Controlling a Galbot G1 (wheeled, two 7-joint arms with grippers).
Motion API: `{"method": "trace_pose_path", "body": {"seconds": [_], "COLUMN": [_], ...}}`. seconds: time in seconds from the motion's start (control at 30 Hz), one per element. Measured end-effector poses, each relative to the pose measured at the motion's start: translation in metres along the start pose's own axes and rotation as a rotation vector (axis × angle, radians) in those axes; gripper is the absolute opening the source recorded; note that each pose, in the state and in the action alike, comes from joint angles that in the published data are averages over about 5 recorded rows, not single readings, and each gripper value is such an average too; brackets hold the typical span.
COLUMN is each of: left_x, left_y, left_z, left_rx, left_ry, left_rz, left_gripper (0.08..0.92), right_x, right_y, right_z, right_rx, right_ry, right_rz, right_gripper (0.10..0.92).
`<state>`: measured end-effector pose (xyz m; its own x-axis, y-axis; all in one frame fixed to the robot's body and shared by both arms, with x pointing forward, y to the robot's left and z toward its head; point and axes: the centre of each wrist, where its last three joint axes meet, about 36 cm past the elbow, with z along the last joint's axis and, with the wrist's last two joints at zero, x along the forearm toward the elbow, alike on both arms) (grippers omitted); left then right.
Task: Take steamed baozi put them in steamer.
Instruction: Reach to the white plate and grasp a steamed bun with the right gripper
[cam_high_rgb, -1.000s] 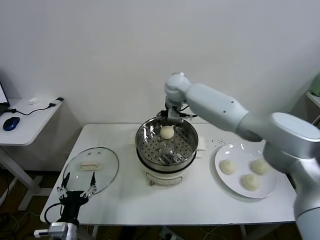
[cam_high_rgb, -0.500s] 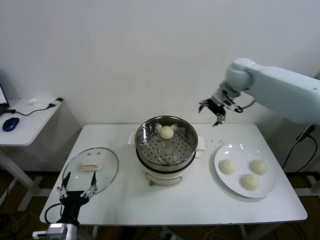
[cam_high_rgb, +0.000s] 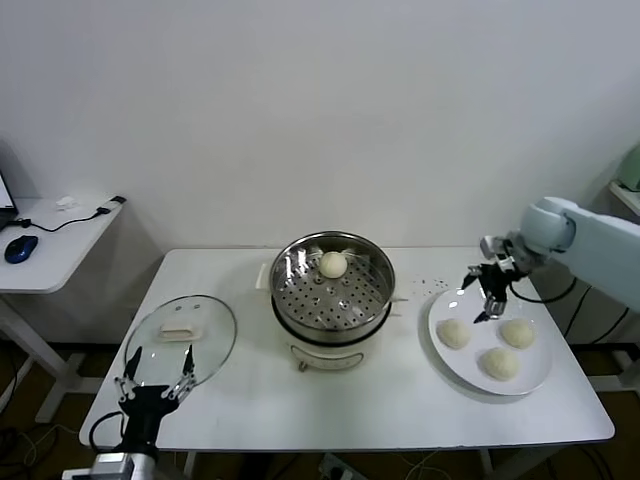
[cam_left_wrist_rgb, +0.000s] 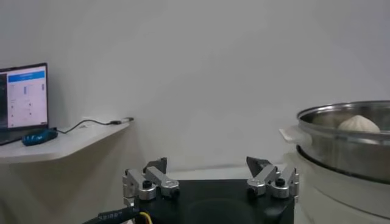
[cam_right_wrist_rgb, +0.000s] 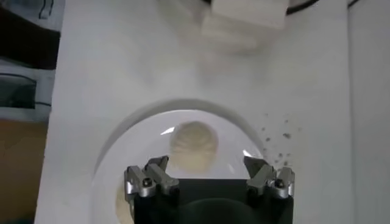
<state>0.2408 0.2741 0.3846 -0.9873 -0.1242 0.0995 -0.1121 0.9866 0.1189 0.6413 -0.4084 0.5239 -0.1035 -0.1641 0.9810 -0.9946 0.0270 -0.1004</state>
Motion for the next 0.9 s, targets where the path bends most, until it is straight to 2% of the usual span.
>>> {"method": "trace_pose_path", "body": {"seconds": [0.3, 0.7, 0.9], "left_x": [0.003, 0.003, 0.003], "left_y": [0.002, 0.005, 0.007], "left_z": [0.004, 0.01, 0.012], "left_rx": [-0.007, -0.013, -0.015], "left_ry": [0.011, 0.022, 0.025], "left_rz": [-0.002, -0.008, -0.01], "left_gripper": [0.823, 0.823, 0.823], "right_x": [-0.044, -0.075, -0.079], "right_y": [-0.001, -0.01, -0.012], "right_z": [0.005, -0.005, -0.006], "right_rx": [-0.03, -0.041, -0.048], "right_ry": [0.016, 0.019, 0.021], "right_rz": [-0.01, -0.029, -0.042], "right_gripper": [0.823, 0.82, 0.736]}}
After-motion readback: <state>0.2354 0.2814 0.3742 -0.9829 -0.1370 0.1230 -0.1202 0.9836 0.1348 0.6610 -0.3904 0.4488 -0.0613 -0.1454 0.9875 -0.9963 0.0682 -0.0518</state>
